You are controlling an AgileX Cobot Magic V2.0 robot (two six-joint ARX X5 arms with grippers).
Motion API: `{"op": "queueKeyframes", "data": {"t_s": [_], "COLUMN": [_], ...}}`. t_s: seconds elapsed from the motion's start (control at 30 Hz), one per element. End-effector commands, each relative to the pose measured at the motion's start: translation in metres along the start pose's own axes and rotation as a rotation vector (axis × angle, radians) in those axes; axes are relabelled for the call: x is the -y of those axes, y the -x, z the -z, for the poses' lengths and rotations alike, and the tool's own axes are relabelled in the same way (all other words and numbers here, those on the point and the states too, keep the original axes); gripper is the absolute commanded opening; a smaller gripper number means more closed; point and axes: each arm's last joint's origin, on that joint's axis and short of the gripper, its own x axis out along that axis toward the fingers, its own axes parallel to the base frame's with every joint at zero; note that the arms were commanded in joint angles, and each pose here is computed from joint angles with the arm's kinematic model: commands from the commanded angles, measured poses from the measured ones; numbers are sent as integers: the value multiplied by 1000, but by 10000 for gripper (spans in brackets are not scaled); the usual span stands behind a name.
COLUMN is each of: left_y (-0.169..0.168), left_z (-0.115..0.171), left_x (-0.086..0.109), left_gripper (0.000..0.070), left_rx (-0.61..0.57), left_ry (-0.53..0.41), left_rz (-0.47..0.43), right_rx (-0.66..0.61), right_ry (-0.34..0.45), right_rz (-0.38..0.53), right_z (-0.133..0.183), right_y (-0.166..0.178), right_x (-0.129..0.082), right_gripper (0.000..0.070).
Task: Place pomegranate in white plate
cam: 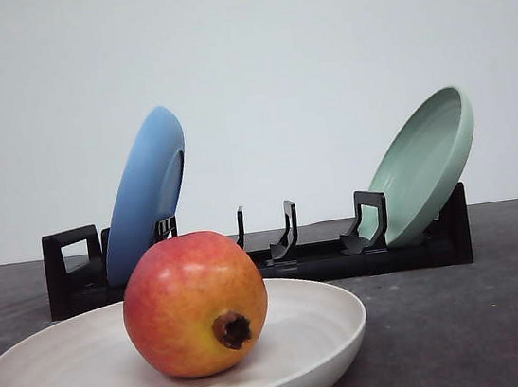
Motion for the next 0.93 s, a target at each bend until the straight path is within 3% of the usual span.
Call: {"op": "queueKeyframes", "data": {"t_s": [0.0,0.9], "left_y": [-1,-1], "left_z": [3,3], "left_x": [0,0], "left_gripper": [0,0], "left_rx": [-10,-10], "left_ry": [3,3], "left_rz": [1,1], "right_rx": [5,5], "right_ry": [8,8], "right_rz": [5,5], "right_z": [1,1], "right_y": [0,0], "right_x": [0,0], "right_gripper": [0,0]}}
